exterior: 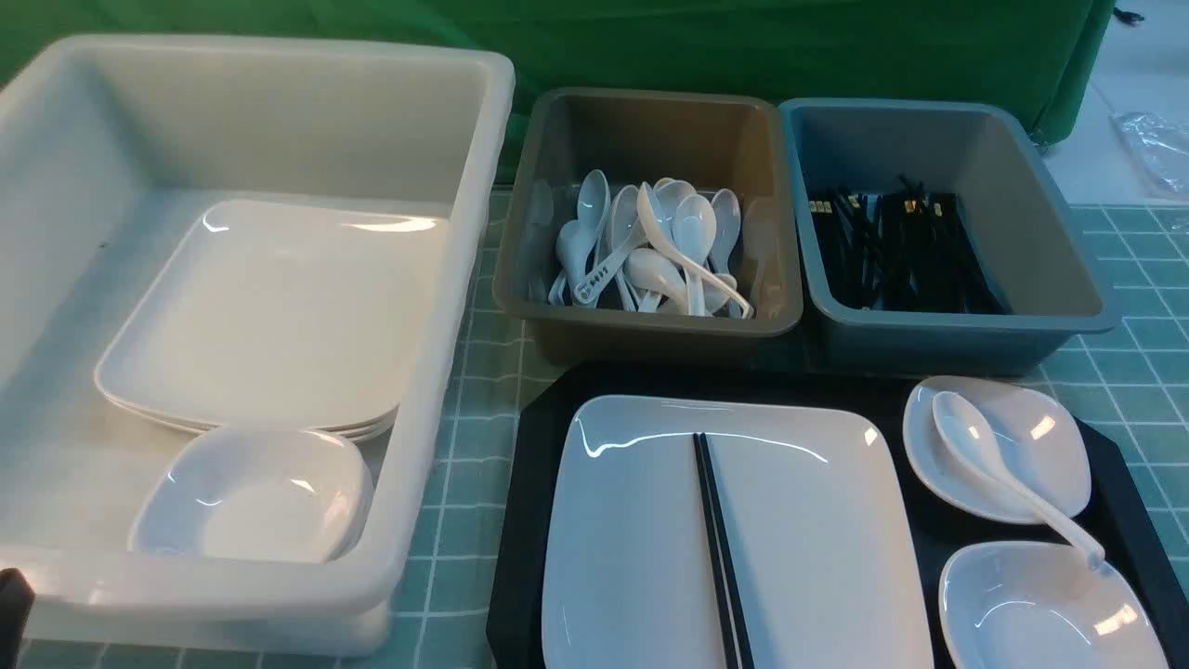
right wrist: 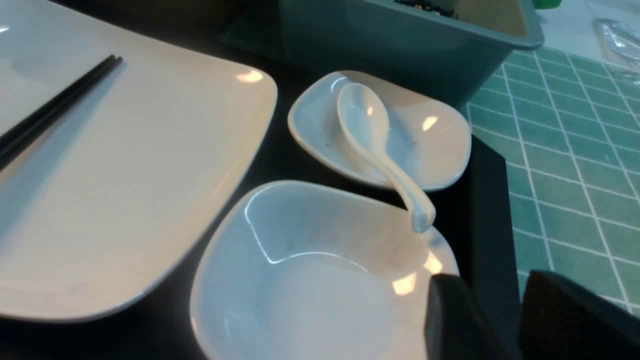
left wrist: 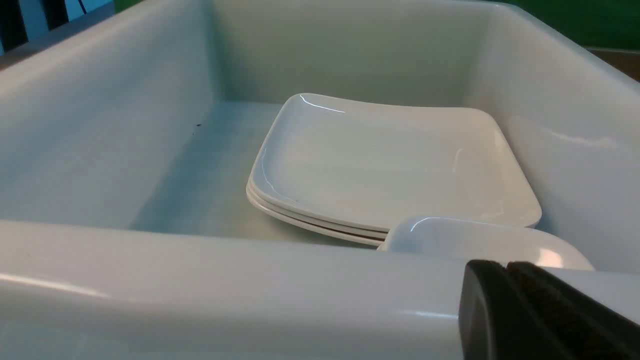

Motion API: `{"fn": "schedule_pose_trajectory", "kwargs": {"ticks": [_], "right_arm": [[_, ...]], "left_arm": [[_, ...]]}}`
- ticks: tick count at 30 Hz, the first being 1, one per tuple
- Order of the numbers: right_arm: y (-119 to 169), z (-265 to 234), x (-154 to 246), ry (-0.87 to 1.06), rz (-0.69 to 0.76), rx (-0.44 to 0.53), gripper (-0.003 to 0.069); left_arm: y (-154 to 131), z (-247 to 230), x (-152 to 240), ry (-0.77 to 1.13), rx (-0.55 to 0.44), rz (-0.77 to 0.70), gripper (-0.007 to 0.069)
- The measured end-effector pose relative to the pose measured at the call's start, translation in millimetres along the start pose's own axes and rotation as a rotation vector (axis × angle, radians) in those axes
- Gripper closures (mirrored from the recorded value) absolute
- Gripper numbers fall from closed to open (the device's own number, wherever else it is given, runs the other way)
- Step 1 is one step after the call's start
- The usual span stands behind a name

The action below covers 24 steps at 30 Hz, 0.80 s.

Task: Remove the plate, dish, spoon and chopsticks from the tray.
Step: Use the right arm to grab a pair of chopsticks from the plate

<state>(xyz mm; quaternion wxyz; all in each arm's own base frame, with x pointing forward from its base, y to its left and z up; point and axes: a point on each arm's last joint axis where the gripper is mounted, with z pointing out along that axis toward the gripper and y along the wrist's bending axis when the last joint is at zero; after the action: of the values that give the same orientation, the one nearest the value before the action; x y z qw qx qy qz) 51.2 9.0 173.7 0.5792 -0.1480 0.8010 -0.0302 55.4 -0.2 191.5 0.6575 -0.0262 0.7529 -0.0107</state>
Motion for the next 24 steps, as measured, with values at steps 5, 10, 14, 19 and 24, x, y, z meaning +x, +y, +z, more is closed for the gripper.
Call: {"fn": "schedule_pose_trajectory", "kwargs": {"ticks": [5, 10, 14, 19, 24], "right_arm": [[0.0, 0.0, 0.0, 0.0, 0.0, 0.0, 0.0417], [0.0, 0.0, 0.0, 0.0, 0.0, 0.0, 0.0417], [0.0, 0.0, 0.0, 0.0, 0.0, 0.0, 0.0417], [0.0, 0.0, 0.0, 0.0, 0.0, 0.0, 0.0417], [0.0, 0.0, 0.0, 0.0, 0.0, 0.0, 0.0417]], "left_arm": [[0.0, 0.0, 0.0, 0.0, 0.0, 0.0, 0.0608], [0.0, 0.0, 0.0, 0.0, 0.0, 0.0, 0.0608], [0.2, 0.0, 0.0, 0.0, -0.002, 0.008, 0.0608], [-0.4, 0.1, -2.2, -0.027, 0.005, -0.039, 0.0608], [1.8, -2.0, -19.2, -0.218, 0.036, -0.51, 0.0608]]}}
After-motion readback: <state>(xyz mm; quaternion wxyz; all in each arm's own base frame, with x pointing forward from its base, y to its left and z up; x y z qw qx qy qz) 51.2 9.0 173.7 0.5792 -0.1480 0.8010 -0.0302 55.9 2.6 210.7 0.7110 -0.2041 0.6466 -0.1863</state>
